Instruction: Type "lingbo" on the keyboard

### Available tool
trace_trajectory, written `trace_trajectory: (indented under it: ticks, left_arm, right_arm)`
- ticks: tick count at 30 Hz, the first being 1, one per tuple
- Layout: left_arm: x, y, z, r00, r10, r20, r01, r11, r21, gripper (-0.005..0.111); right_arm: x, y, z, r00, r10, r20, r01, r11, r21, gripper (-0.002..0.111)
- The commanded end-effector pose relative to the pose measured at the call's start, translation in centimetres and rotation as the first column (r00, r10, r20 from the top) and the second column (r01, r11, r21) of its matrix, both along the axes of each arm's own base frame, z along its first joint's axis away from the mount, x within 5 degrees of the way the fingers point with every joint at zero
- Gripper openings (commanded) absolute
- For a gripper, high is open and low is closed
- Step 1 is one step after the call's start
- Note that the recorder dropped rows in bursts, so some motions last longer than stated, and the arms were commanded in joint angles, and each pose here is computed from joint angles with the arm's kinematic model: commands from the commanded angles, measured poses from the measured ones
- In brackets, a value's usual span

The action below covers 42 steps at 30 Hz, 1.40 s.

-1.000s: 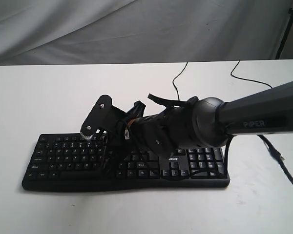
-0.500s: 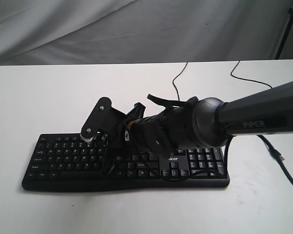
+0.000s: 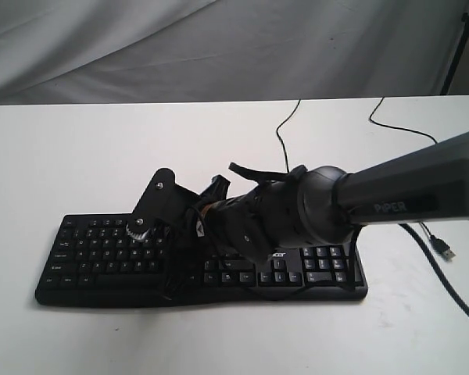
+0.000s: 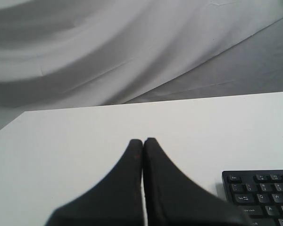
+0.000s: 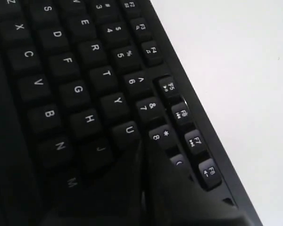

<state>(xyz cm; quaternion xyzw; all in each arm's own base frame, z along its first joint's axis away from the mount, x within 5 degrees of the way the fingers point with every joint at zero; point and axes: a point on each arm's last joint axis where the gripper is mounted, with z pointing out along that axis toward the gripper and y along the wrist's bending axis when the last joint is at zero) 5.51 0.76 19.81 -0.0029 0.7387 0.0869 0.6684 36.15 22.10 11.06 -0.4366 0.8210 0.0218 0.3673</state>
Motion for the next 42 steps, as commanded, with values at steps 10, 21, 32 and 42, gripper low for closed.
trace_trajectory:
  ticks: [10,21,32,42]
  left_arm:
    - [0.0,0.0,-0.2,1.000,-0.004,-0.004,0.004,1.000,-0.004,0.001]
    - [0.0,0.0,-0.2,1.000,-0.004,-0.004,0.004,1.000,-0.004,0.001]
    - [0.0,0.0,-0.2,1.000,-0.004,-0.004,0.004,1.000,-0.004,0.001]
    - [0.0,0.0,-0.2,1.000,-0.004,-0.004,0.004,1.000,-0.004,0.001]
  right_arm:
    - [0.0,0.1,-0.3,1.000,0.013,0.001,-0.013,1.000,-0.012,0.000]
    - [-2.3,1.3,3.3,0.998,0.061,0.010,-0.061,0.998,0.003,0.000]
    - [-3.0,2.6,3.0,0.997,0.072,0.036,-0.074,0.996,0.044,0.000]
    - [-2.6,2.8,1.4,0.997,0.064,0.039,-0.066,0.996,0.052,0.000]
